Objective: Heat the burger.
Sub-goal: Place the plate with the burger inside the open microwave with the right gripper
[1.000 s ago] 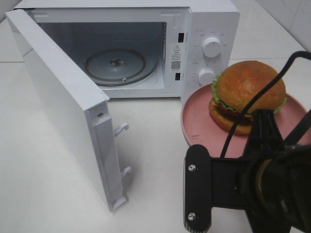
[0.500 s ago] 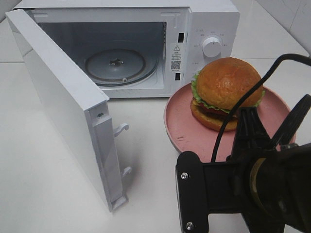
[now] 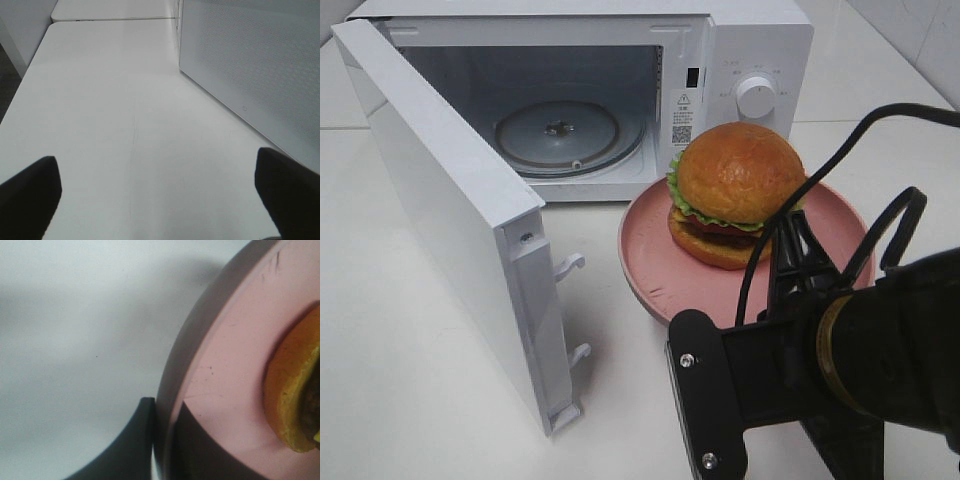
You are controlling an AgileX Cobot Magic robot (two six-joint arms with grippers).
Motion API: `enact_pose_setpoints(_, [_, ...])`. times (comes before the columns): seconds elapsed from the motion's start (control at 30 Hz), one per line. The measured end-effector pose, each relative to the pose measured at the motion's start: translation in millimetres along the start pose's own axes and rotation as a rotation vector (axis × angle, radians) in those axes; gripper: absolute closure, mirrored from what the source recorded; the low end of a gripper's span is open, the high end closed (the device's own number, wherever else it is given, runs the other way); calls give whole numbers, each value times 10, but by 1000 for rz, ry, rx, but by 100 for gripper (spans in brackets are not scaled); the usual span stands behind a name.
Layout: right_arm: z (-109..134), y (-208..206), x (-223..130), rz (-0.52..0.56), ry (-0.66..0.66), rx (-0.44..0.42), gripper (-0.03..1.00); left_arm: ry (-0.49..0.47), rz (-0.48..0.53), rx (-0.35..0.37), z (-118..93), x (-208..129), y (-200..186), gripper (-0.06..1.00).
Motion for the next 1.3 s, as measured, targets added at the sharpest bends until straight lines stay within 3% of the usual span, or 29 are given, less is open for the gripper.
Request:
enact_pose_setpoints(0.9, [-444, 291, -38, -193, -261, -38, 90, 0, 0, 0, 0, 0, 0, -3])
enact_pose_setpoints(1.3, [-445, 404, -245, -208, -341, 49, 90, 0, 0, 0, 0, 0, 0, -3])
Point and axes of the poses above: a point on each arm's last joint axis where the gripper is mounted, y pointing out along that axis toward the gripper, z along the wrist's bending axis when the last joint is at zero, x = y × z, the point moved 7 cm from there along y, pointing out along that axis toward the gripper, and after that the axes turned 6 degrees about y, right-handed, at the moved point
